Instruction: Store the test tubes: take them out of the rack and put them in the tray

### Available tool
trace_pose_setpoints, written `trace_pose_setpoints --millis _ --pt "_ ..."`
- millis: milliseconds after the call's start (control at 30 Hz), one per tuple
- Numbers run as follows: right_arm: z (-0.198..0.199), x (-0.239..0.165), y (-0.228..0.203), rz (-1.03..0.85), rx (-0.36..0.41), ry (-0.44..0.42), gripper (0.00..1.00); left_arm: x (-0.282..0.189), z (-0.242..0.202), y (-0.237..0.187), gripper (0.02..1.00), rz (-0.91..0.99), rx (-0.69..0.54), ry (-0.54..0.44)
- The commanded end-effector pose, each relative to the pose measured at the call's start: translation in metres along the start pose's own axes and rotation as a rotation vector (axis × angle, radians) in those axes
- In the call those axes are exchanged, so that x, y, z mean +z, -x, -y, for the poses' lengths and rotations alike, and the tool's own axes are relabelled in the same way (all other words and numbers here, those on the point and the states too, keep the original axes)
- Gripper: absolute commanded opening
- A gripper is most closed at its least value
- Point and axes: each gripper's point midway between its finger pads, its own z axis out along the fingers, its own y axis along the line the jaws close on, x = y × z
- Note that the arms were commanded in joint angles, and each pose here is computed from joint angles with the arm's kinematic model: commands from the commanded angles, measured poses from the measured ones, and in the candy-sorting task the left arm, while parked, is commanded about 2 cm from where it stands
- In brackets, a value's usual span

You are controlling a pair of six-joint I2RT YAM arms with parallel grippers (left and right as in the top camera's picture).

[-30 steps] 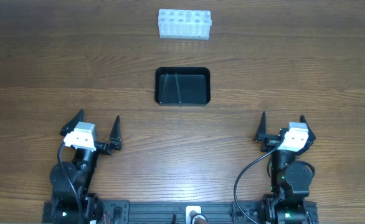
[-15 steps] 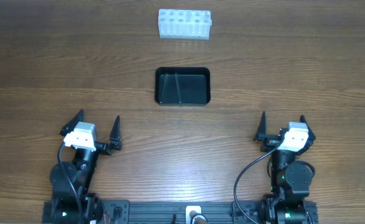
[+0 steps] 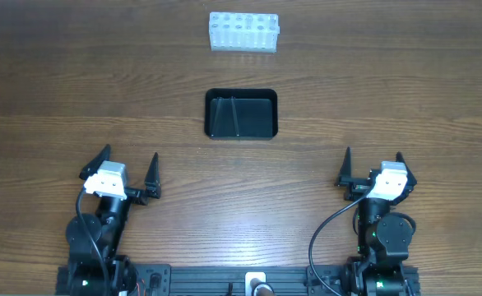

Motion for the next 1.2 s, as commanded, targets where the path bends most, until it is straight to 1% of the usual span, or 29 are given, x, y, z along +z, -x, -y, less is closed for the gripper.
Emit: trace_pose_setpoints --millis 33,467,600,767,833,900,967,1000,1100,1200 --pt "0.001 0.0 -0.002 -0.001 0.009 -0.003 0.991 0.0 0.001 -0.001 1.0 0.003 0.015 -0.007" --pt "0.002 0.0 0.007 0.035 0.014 -0.008 0.991 0.0 0.001 -0.001 1.0 0.003 0.015 -0.007" --pt "0.008 -0.002 0.019 0.054 0.018 -0.036 0.993 0.0 0.001 -0.001 1.0 0.003 0.015 -0.007" --pt "0.009 0.0 0.044 0.039 0.023 -0.031 0.993 0.0 0.001 -0.001 1.0 0.003 0.015 -0.007" --pt "0.005 0.005 0.061 0.025 0.026 -0.007 0.991 0.0 0.001 -0.001 1.0 0.003 0.015 -0.007" --pt "0.001 0.014 0.078 0.003 0.051 0.018 0.993 0.0 0.001 -0.001 1.0 0.003 0.015 -0.007" --pt "-0.005 0.024 0.093 -0.018 0.059 0.049 0.991 0.0 0.001 -0.001 1.0 0.003 0.015 -0.007" --pt "-0.015 0.039 0.111 -0.043 0.061 0.103 0.991 0.0 0.001 -0.001 0.998 0.003 0.015 -0.007" --pt "-0.035 0.071 0.134 -0.093 0.062 0.201 0.991 0.0 0.001 -0.001 1.0 0.003 0.015 -0.007" --pt "-0.046 0.104 0.142 -0.174 0.089 0.25 0.991 0.0 0.001 -0.001 1.0 0.003 0.015 -0.007"
